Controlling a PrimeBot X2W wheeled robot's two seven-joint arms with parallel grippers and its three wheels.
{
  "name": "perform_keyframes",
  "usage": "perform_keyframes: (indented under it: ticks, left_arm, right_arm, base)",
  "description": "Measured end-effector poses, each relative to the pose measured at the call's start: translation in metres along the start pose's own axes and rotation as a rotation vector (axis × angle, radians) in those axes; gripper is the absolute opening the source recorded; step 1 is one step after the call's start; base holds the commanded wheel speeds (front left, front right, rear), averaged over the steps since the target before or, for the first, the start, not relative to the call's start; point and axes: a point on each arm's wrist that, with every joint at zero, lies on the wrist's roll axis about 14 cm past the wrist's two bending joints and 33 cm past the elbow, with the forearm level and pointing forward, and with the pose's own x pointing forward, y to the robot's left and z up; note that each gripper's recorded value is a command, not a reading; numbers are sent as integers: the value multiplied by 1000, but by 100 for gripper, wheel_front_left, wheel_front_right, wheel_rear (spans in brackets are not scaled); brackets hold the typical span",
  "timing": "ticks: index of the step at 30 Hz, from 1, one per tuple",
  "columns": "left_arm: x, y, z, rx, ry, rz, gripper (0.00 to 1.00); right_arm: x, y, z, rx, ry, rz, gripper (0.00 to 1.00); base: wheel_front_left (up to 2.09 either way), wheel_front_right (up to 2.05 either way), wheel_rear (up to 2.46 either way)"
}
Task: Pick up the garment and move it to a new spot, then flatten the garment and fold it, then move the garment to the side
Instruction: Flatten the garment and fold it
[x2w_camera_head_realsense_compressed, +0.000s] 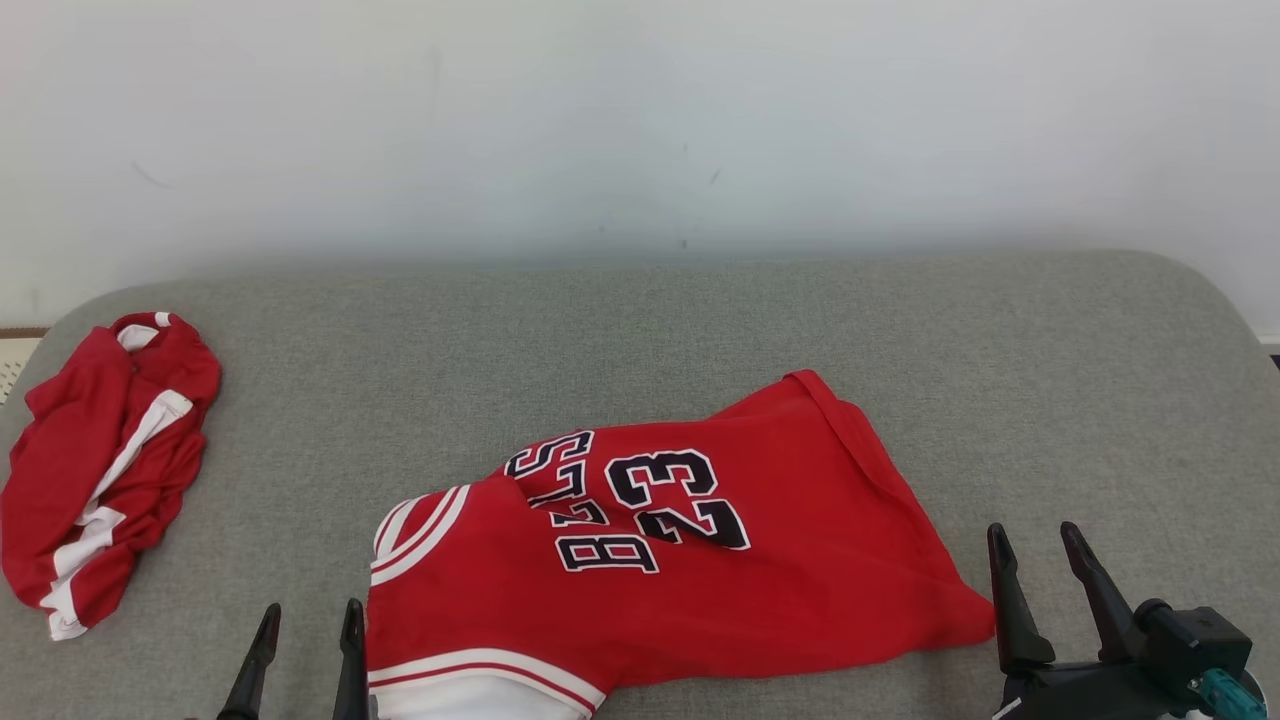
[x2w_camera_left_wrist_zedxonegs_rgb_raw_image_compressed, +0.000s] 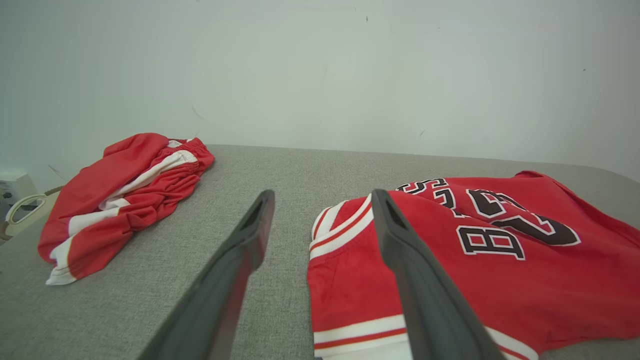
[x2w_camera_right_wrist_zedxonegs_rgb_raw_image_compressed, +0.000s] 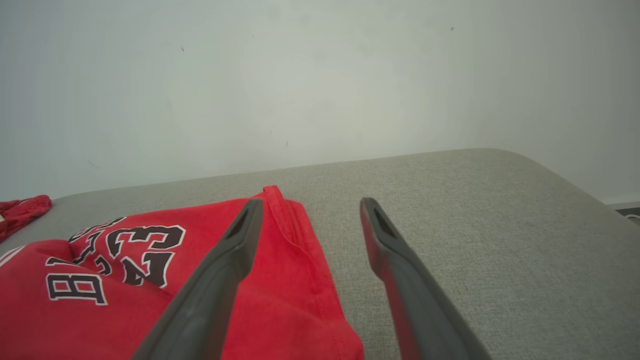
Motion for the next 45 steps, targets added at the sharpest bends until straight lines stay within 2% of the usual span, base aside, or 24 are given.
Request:
perform_keyframes:
  ticks: [30, 36, 45]
  left_arm:
    - [-2, -1, -1, -3, 5, 0, 100]
    - [-10, -13, -8, -26, 29, -46, 100]
    - [-44, -28, -52, -69, 184, -103, 100]
  right_arm:
    - [-1, -1, -2, -1, 6, -5, 100]
    - [-3, -2, 0, -3, 6, -7, 100]
    - [-14, -16, -35, 8, 171, -50, 100]
  base:
    - [0, 0, 0]
    - [0, 0, 0]
    - [0, 0, 0]
